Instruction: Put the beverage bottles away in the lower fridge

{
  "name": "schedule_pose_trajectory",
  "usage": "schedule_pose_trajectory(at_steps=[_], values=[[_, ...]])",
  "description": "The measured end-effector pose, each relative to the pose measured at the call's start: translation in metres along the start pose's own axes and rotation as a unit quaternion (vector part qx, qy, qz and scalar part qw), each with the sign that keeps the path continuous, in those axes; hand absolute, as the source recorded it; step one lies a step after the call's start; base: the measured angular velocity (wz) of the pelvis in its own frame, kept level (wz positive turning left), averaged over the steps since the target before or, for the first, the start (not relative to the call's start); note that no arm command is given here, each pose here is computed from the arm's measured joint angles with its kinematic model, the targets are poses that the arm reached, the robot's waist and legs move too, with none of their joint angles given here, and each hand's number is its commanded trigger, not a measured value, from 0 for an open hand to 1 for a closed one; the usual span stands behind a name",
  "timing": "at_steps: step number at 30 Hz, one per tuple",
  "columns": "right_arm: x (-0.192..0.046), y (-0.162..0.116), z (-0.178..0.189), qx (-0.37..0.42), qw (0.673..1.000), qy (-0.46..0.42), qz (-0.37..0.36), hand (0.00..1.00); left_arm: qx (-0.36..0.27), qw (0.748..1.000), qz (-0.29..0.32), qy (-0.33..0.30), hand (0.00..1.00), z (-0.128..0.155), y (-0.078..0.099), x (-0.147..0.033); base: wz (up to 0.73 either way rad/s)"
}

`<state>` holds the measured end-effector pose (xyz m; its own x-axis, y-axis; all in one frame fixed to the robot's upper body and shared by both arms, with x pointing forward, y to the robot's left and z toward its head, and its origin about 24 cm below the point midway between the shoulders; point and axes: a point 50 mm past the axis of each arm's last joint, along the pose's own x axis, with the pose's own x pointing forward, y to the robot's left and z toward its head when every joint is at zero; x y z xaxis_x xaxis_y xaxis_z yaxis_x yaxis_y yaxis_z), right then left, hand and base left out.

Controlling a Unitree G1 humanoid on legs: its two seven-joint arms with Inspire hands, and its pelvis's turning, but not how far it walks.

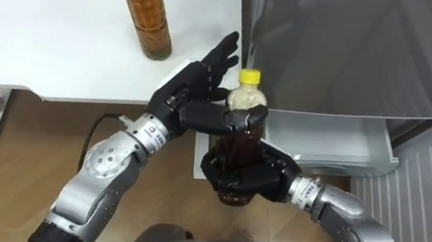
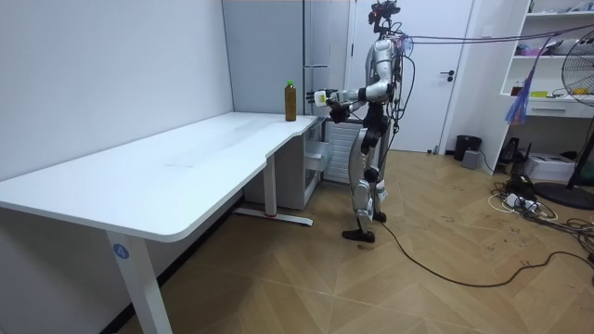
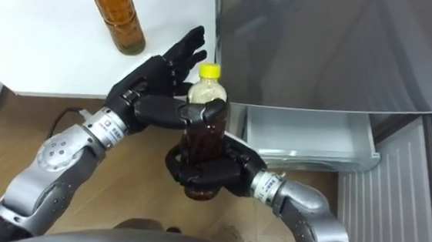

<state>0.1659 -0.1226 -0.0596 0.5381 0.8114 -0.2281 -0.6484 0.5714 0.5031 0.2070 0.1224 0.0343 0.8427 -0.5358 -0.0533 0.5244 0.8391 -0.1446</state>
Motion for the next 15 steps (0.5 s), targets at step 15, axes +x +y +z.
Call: schedule_pose_trajectory(at_steps=[15], values=[[-0.027,-0.007,-0.029,0.008,0.995,0.096,-0.023,1.0,0.036,0.973,0.012,-0.229,0.0,0.082,-0.005,0.003,-0.02]])
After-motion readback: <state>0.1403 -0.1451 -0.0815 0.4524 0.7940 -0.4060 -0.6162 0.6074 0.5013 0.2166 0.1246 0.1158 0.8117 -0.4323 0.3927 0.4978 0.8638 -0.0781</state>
